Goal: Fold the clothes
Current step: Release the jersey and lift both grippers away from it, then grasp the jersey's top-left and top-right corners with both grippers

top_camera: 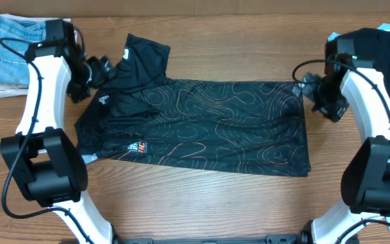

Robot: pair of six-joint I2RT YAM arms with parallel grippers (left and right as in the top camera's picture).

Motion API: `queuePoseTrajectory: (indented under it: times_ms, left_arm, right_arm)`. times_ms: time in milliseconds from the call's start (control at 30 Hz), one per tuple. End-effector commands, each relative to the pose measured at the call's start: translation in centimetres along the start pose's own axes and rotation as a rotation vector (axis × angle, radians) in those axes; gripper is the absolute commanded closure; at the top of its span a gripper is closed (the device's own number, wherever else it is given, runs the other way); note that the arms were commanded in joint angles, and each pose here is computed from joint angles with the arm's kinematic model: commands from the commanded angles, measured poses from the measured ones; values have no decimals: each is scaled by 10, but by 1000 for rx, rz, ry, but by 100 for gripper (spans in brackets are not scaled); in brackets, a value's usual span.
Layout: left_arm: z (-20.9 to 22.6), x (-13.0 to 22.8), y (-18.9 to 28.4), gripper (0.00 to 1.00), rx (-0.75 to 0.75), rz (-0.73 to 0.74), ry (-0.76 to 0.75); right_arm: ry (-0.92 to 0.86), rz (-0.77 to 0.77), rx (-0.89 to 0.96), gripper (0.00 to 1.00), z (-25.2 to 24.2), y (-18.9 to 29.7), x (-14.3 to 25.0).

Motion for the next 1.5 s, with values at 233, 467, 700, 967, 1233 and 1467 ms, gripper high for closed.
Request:
queuePoseTrajectory:
  times_ms: [233,467,700,967,1233,1467]
  left_arm:
    - [-95,-46,29,0,110,-434,-236]
    - [-105,-85,20,0,47,-674,-322]
    - [-92,-104,-32,2,50,-694,-300]
    - [-80,-99,-89,7,23,-619,-300]
    - [-71,-92,-118,11,1,-559,-296]
    - [-61,-93,-119,16,-39,-552,-293]
  right_arm:
    - [118,-41,-182,0,26,12,-14]
    - [161,-13,-159,0,22,11,-9]
    - [166,9,-143,0,19,10,-5]
    - [185,18,-136,0,18,10,-3]
    - [185,20,-135,0,17,10,-3]
    - [188,23,-133,0,17,10,-2]
Point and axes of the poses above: each gripper's point midway between its finger pads, its own y axis back along the fingers, its own z axis along the line the jaws close on, x = y × z, the point moved 7 cm from there along y, back along the fingers, and after that the axes turned 7 degrees about -y, right-handed, at the moved point
